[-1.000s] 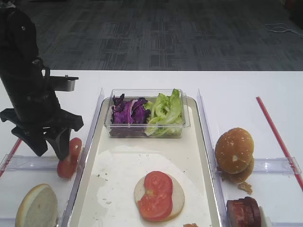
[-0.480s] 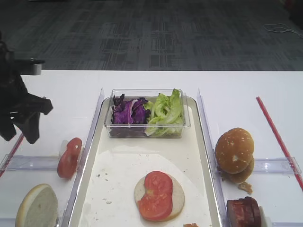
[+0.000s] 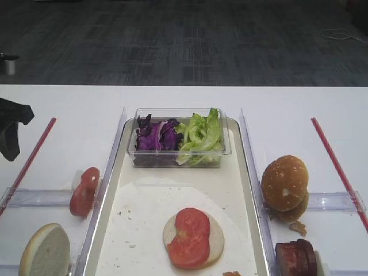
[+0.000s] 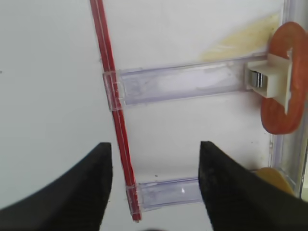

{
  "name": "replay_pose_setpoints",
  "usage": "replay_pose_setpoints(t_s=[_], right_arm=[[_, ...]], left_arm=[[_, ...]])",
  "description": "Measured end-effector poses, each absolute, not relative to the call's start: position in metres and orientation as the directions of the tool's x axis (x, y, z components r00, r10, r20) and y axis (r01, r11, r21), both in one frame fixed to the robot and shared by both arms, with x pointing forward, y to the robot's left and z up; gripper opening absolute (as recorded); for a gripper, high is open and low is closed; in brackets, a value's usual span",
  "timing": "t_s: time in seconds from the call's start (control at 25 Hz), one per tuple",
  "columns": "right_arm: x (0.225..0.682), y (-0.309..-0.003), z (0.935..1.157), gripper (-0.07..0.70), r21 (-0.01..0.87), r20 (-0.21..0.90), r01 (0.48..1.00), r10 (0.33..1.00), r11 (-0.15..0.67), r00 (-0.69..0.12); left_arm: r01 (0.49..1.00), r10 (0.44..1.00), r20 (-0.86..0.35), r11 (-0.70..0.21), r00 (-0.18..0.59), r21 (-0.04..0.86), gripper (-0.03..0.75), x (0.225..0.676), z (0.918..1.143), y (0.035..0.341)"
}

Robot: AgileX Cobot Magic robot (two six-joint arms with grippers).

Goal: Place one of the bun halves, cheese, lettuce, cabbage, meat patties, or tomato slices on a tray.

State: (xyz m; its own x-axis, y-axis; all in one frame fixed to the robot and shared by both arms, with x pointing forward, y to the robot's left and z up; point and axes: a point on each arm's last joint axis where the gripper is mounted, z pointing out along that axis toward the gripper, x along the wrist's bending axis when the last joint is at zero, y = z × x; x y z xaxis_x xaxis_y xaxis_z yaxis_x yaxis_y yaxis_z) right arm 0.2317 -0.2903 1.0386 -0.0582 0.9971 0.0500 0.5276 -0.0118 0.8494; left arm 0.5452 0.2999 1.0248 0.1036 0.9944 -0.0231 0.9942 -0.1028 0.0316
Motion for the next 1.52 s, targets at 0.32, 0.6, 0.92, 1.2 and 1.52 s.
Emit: replay_pose_setpoints(t_s=[0.32,0.6,0.92,1.2,1.52], right_arm=[[0.232,-0.29,1.039,0.531,0.849,0.05,0.528,0.997,-0.012,-0.058],[0.232,-0.29,1.039,0.531,0.849,0.05,0.528,0.997,-0.012,-0.058],[0.232,-0.29,1.039,0.531,0.849,0.05,0.528,0.997,-0.012,-0.058],[0.232,-0.29,1.039,0.531,0.849,0.05,0.528,0.997,-0.012,-0.058],[0.232,-0.29,1.039,0.531,0.85,0.048,0.527,0.997,-0.01,-0.059]], left_arm=[[0.993,0.994,-0.02,-0.105,0.106,0.048,0.377,0.515,1.035,0.3],[0.993,0.994,-0.018,-0.105,0.106,0.061,0.377,0.483,1.04,0.3],[0.992,0.994,-0.017,-0.102,0.104,0.073,0.377,0.456,1.042,0.3],[0.991,0.995,-0.016,-0.1,0.102,0.083,0.377,0.422,1.036,0.3],[0.985,0.997,-0.014,-0.079,0.082,0.152,0.377,0.373,1.03,0.3]])
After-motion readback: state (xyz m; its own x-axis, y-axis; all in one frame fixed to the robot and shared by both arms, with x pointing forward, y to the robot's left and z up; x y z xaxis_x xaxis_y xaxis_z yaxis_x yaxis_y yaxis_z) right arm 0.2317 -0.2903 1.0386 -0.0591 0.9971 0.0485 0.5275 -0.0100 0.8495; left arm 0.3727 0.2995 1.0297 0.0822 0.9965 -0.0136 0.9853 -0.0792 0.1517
